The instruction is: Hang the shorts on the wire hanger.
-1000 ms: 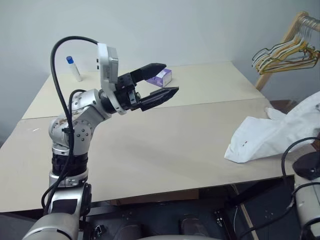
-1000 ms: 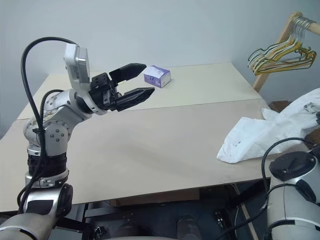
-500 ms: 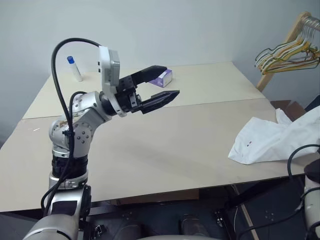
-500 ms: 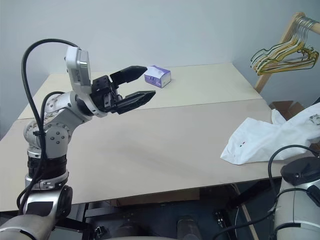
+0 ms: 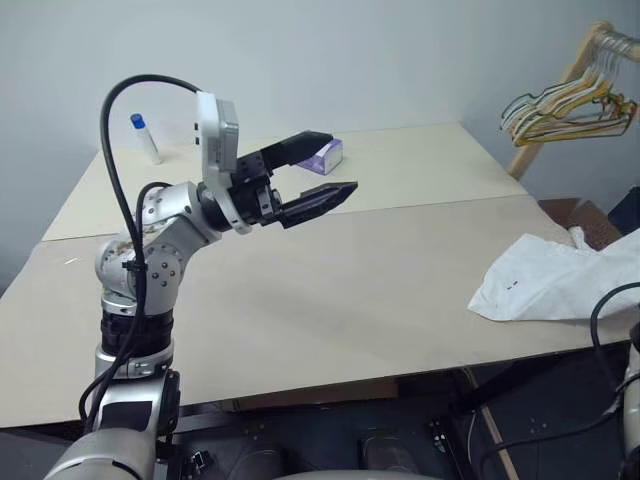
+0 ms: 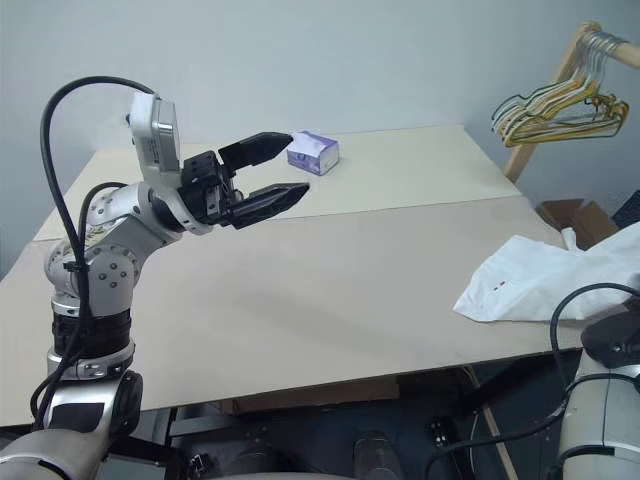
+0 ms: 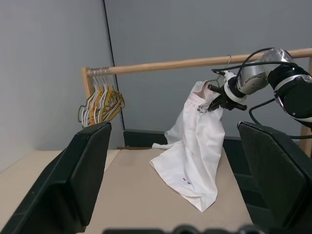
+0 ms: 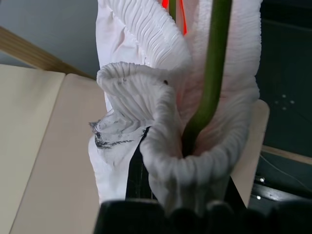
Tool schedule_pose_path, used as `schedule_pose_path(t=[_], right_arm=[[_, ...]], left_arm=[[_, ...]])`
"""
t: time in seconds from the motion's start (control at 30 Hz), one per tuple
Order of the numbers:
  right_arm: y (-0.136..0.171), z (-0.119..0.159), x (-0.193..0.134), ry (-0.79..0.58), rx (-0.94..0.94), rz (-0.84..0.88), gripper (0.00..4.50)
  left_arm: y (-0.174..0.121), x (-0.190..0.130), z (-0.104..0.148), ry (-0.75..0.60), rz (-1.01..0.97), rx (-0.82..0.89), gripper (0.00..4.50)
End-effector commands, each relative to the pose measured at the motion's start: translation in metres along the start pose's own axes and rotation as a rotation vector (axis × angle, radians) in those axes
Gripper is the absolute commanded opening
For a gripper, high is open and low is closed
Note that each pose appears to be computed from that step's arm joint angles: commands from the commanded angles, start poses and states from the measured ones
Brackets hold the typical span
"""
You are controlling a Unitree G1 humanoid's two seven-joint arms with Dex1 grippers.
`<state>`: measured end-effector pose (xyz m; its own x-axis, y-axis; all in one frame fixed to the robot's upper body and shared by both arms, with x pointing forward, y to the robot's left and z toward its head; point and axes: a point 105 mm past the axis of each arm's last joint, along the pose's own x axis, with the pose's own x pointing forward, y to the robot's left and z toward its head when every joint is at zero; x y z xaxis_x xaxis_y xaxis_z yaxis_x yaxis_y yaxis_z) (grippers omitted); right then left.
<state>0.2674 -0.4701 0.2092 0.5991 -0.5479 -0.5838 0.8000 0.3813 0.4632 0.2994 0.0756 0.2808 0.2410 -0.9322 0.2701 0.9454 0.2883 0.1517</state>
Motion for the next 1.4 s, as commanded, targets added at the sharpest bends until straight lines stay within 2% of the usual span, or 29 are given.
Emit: schedule_pose_path(t=[0.03,0.1,0.23,0.53,0.67,0.77,1.0,1.27,1.4], right_arm=[[-0.006,0.005,0.002,-0.036,0.014,-0.02,0.0],[-0.008,0.003,0.005,-0.033,0.004,-0.029,0.0],[-0.006,-0.002,0.004,-0.043,-0.044,-0.035,1.25],[-0.013,0.01,0.002,-0.122,-0.091,-0.074,4.47],[-0.016,0.016,0.0,-0.213,-0.187,-0.12,4.47],[-0.018,0.027,-0.007,-0.355,-0.315,-0.172,4.47],[-0.008,0.039,-0.025,-0.621,-0.461,-0.2,4.47],[-0.002,0.033,-0.029,-0.722,-0.513,-0.204,4.47],[0.012,0.042,-0.054,-0.952,-0.542,-0.188,4.47]], left_arm=[[-0.004,0.003,0.01,-0.02,-0.026,0.03,4.47],[-0.005,0.003,0.01,-0.02,-0.028,0.031,4.47],[-0.004,0.0,0.009,-0.01,-0.026,0.033,4.5],[-0.004,0.0,0.01,-0.011,-0.022,0.031,4.5],[-0.004,-0.001,0.01,-0.011,-0.022,0.03,4.5],[-0.004,0.0,0.01,-0.011,-0.025,0.03,4.5],[-0.004,0.001,0.01,-0.014,-0.037,0.028,4.5],[-0.005,0.002,0.008,-0.019,-0.044,0.021,4.5],[-0.005,0.001,0.007,-0.018,-0.036,0.024,4.5]])
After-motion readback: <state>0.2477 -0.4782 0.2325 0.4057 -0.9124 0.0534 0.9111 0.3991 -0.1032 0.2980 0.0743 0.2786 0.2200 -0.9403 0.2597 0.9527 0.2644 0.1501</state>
